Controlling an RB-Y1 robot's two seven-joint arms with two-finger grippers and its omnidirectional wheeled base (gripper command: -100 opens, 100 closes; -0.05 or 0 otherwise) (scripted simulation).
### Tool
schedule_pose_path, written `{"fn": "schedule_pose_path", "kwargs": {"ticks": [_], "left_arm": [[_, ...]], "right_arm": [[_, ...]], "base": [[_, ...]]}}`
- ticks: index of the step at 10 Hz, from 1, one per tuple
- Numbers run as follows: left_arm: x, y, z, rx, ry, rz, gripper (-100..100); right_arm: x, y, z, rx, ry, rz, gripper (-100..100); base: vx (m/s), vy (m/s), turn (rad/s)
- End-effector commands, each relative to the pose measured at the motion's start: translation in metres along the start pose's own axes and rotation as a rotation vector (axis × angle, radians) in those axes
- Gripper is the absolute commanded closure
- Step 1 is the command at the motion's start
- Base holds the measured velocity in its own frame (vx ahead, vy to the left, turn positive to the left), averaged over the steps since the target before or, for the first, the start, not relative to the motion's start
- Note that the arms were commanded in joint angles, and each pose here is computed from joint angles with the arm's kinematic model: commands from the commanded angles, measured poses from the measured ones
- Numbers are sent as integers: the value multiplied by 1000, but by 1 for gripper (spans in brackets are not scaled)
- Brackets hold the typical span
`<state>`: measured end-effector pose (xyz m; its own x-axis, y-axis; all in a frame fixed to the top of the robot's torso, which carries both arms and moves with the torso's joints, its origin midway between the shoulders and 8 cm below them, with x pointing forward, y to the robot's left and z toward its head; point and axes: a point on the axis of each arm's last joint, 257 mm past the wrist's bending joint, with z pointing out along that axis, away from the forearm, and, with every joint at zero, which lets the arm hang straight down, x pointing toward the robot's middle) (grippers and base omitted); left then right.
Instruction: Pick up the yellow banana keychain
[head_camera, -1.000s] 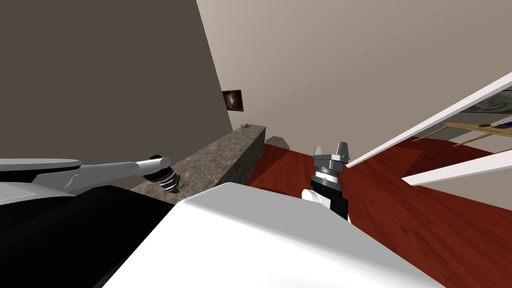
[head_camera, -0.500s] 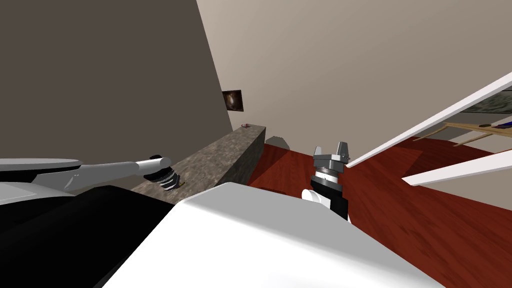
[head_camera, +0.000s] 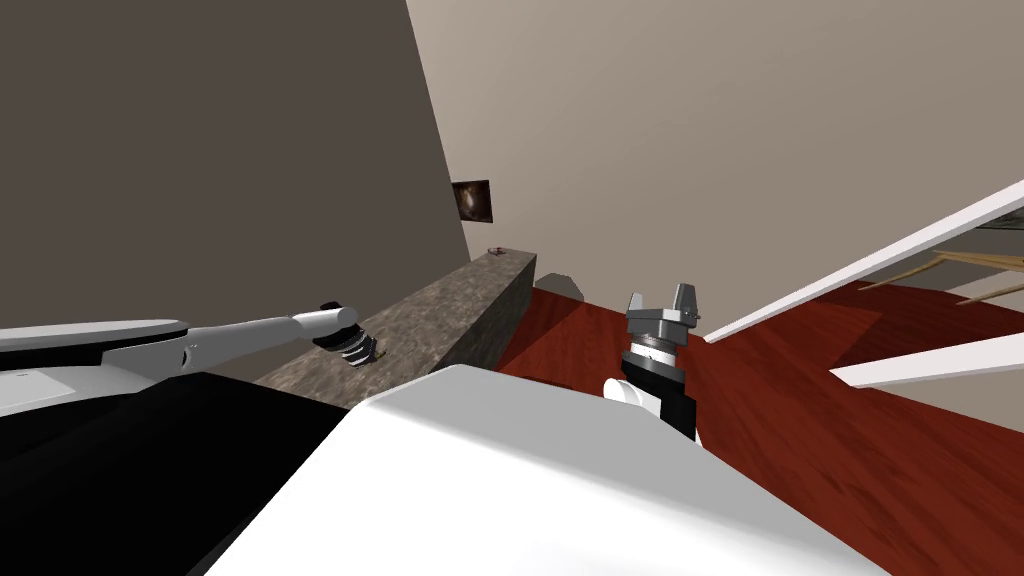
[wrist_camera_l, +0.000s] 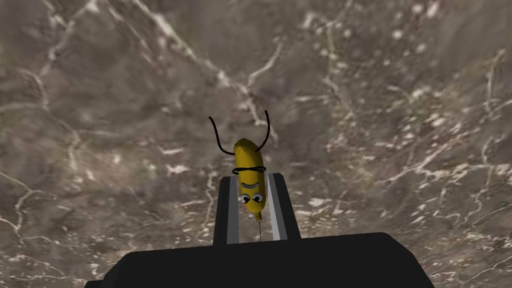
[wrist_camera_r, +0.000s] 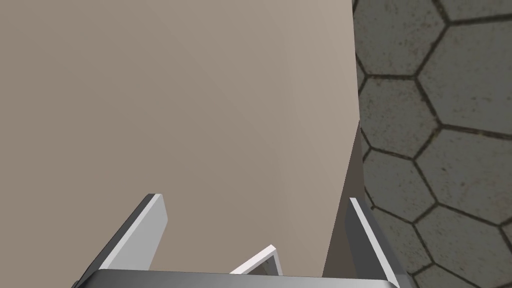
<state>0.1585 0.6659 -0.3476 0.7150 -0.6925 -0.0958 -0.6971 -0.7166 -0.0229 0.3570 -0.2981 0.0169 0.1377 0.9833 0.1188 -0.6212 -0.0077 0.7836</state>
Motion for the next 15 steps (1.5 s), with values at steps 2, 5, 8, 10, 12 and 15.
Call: {"fn": "schedule_pose_path", "kwargs": {"ticks": [2, 5, 8, 10, 12, 15], "left_arm": [[18, -19, -3, 25, 18, 43, 100], [46, -41, -13, 75, 53, 78, 100], [30, -46, -13, 92, -12, 116, 100], [74, -59, -15, 99, 57, 143, 100], [70, -74, -25, 144, 36, 154, 100], [77, -83, -27, 147, 24, 180, 100]], "right_arm": [[0, 0, 0, 0, 0, 0, 0], [0, 0, 0, 0, 0, 0, 0], [0, 0, 0, 0, 0, 0, 0], [0, 0, 0, 0, 0, 0, 0], [0, 0, 0, 0, 0, 0, 0], [0, 0, 0, 0, 0, 0, 0]], "base": [[-4, 4, 115], [-8, 0, 56], [4, 0, -1], [-12, 5, 219], [-6, -1, -29], [-2, 4, 101]]}}
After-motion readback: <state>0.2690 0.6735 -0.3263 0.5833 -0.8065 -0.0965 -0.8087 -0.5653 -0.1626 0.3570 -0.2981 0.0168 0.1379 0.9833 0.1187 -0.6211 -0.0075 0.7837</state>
